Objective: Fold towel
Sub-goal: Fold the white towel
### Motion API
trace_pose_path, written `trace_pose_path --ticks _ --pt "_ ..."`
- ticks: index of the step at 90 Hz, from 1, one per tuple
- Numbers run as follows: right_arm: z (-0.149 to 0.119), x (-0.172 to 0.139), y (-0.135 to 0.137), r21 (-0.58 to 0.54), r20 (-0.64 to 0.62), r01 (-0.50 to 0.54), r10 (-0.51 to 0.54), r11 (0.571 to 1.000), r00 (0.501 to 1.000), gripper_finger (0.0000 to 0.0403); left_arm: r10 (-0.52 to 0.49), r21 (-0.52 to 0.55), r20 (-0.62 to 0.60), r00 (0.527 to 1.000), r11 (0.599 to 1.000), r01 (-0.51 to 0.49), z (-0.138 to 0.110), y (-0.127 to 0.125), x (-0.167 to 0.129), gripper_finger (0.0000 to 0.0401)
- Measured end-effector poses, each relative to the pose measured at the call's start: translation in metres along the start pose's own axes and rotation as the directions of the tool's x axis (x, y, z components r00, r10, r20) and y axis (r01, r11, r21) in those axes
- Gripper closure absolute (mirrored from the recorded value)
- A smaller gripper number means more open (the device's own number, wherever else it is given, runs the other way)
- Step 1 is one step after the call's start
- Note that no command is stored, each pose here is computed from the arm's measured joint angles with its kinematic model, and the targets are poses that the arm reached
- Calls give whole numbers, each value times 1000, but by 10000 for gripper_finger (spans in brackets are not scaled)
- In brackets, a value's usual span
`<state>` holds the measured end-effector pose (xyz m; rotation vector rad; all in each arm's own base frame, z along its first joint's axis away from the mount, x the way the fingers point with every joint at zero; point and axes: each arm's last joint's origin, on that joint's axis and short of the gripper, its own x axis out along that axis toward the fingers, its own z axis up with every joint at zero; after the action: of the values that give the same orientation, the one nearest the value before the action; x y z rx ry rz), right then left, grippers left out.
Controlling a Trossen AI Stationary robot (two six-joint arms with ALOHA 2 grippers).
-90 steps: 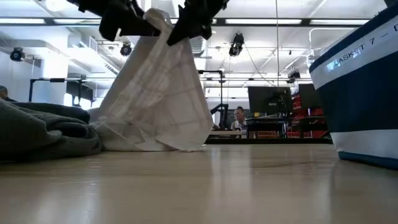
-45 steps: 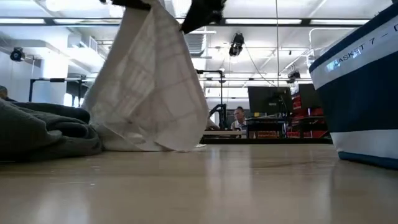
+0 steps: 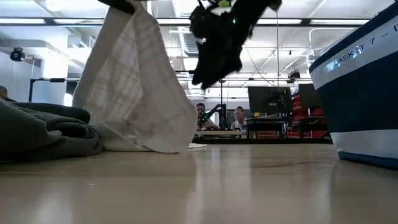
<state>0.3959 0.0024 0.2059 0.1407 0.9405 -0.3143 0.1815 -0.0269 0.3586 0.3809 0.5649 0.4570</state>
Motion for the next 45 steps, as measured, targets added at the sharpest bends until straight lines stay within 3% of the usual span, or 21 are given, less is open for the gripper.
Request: trace_pose_path --ticks 7,14,29,45 --pt "-5 13 2 52 45 -14 12 999 999 162 -2 3 1 1000 1000 2 0 0 0 401" --pt "-19 29 0 71 -14 31 -30 997 999 164 -3 4 2 1000 1000 3 0 0 0 401" --pt "-30 69 5 100 3 53 -54 994 999 177 -2 -1 7 1000 1000 2 2 1 -1 401" --pt "-35 99 1 126 79 163 -174 978 982 214 -3 8 2 1000 1000 3 2 -1 1 401"
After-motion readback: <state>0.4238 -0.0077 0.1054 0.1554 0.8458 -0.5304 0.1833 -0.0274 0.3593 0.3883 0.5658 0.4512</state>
